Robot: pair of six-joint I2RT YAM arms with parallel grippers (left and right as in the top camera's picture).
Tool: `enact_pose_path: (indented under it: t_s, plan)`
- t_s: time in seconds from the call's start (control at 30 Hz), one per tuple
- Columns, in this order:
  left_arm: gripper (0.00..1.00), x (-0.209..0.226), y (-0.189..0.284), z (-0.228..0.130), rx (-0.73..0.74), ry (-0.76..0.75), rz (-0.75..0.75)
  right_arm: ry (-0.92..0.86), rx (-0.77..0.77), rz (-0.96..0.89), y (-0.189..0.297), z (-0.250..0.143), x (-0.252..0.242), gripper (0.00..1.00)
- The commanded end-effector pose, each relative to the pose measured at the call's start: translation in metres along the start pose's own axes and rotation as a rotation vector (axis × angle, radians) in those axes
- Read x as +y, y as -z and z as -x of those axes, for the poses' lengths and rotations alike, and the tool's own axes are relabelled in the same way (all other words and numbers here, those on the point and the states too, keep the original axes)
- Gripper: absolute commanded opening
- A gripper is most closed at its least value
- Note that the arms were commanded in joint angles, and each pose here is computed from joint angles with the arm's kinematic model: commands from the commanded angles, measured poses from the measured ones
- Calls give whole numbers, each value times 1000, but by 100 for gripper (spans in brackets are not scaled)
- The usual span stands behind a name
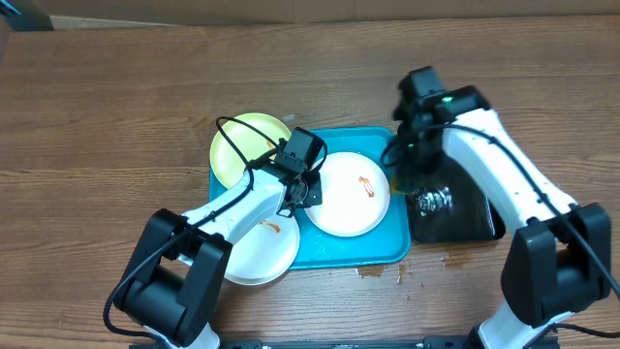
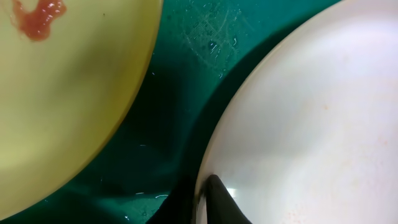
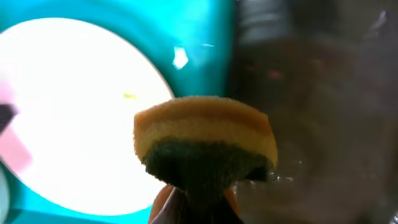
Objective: Clean dirty plates on tray and stack at the side
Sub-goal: 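Lift the sponge and carry it over the held pink-white plate, then scrub the pink-white plate surface with the sponge in the right gripper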
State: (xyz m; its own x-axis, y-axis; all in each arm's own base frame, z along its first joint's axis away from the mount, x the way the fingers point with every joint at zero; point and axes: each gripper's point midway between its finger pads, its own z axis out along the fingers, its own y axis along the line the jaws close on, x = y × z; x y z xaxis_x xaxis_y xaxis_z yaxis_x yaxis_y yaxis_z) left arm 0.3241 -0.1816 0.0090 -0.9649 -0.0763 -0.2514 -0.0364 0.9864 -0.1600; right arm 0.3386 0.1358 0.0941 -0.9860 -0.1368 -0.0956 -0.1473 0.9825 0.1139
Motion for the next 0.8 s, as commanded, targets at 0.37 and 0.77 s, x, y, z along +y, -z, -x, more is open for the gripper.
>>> enact_pose_path:
  t_s: [0.37, 0.77]
  plan:
    - [15, 0, -4, -3, 11, -12, 8, 238, -153, -153, -8, 9, 59, 4]
    - [15, 0, -4, -3, 10, -12, 8, 235, -158, -205, -45, 9, 46, 4]
